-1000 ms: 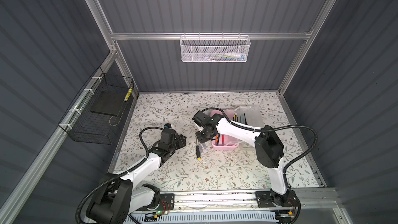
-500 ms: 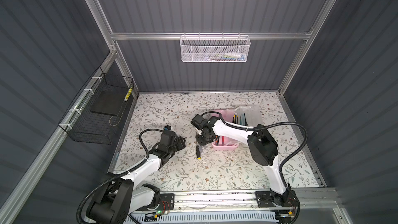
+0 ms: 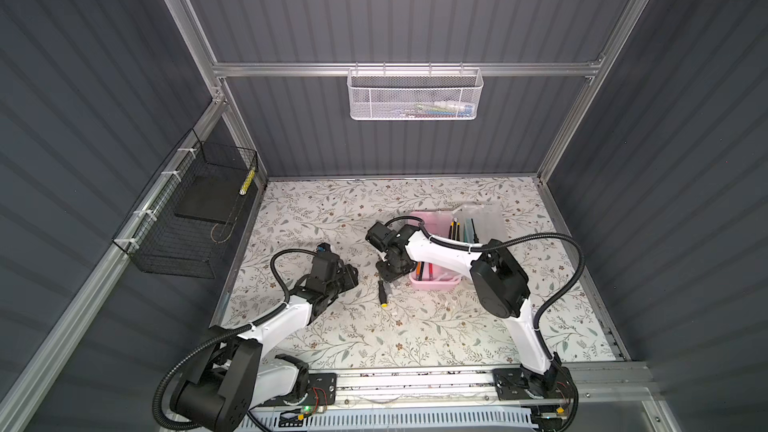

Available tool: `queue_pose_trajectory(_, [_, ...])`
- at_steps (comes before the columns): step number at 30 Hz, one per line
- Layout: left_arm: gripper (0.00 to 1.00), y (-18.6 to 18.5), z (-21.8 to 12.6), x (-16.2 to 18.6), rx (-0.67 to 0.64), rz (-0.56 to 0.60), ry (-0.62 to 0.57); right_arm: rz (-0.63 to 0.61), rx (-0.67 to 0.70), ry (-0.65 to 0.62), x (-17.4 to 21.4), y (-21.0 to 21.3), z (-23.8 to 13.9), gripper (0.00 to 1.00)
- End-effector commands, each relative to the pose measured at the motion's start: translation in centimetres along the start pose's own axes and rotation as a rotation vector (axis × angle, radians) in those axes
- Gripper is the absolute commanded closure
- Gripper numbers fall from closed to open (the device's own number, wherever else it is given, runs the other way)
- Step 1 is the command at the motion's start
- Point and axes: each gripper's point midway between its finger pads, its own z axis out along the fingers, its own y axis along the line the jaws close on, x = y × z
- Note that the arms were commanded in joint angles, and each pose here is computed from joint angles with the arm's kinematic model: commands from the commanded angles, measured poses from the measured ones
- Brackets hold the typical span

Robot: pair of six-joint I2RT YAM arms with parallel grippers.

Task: Pack the tool kit
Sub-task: 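Lower the right gripper onto a clear-handled screwdriver and close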

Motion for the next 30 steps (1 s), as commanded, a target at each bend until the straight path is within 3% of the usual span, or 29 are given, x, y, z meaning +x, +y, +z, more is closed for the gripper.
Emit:
queue_pose_trajectory(1, [0.46,0.1,0.2,-0.3,-0.001,-0.007,-0.005,-0.006,0.027,0.032,0.3,-0.3,0.8,0.70])
queue_pose_trajectory(26, [0.46,0.3,0.1,-0.8,-0.012,0.001,-0.024,-0.014,0.027,0.079,0.6,-0.1,2.5,0.76])
queue_pose_trajectory(30, [0.46,0.4,0.0,-0.8,-0.017,0.000,-0.026,-0.009,0.021,0.072,0.7,0.0,2.7,0.81])
